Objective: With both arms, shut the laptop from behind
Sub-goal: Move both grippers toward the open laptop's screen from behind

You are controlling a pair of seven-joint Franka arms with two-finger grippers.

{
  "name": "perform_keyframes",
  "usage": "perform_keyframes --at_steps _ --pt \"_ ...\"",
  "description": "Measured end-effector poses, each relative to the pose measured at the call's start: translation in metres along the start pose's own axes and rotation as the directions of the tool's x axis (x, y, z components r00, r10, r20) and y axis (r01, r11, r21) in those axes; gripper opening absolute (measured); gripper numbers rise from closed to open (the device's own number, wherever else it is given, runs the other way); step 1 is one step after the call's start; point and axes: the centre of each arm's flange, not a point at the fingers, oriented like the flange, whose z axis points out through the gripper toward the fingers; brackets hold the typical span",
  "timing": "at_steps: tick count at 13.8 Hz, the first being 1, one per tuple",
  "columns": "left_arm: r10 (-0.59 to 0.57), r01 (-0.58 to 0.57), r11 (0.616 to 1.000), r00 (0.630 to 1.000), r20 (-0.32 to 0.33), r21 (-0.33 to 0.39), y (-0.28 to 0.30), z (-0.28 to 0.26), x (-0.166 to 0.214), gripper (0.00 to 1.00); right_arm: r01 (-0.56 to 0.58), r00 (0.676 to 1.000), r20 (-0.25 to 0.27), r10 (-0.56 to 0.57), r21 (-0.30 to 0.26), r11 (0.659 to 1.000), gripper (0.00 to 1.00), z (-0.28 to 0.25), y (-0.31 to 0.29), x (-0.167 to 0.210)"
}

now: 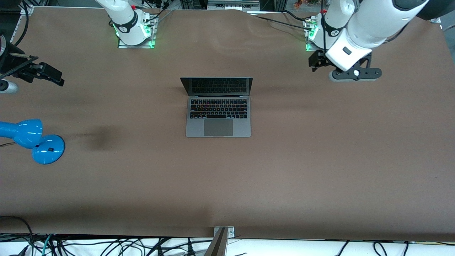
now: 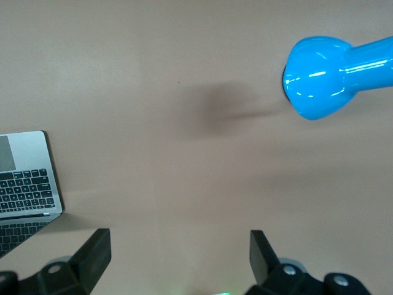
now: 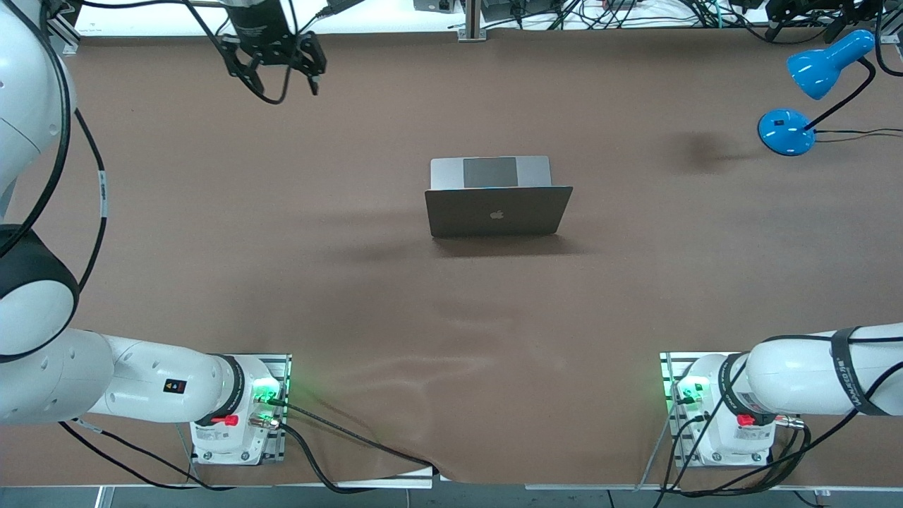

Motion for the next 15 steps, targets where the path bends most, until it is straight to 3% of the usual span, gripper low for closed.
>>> perform_keyframes --at_steps 4,7,12,15 --pt "-0.036 0.037 0.999 0.999 0.032 -0.019 0.039 0.008 -0.021 1.00 0.003 1.000 0.003 -0.003 0.000 1.000 1.00 0.001 -0.001 0.000" --pt "-0.104 0.108 0.993 0.991 0.081 -0.043 0.073 0.017 -0.039 1.00 0.069 0.997 0.033 -0.069 -0.005 0.998 1.00 0.016 -0.031 0.003" --pt "-0.185 0.199 0.979 0.953 0.240 -0.036 0.134 0.060 -0.062 0.98 0.253 0.946 0.215 -0.244 -0.017 0.967 1.00 0.080 -0.138 -0.007" --pt "-0.164 0.178 0.984 0.928 0.335 -0.010 0.160 0.101 -0.059 0.98 0.250 0.921 0.298 -0.252 0.044 0.967 1.00 0.116 -0.188 -0.025"
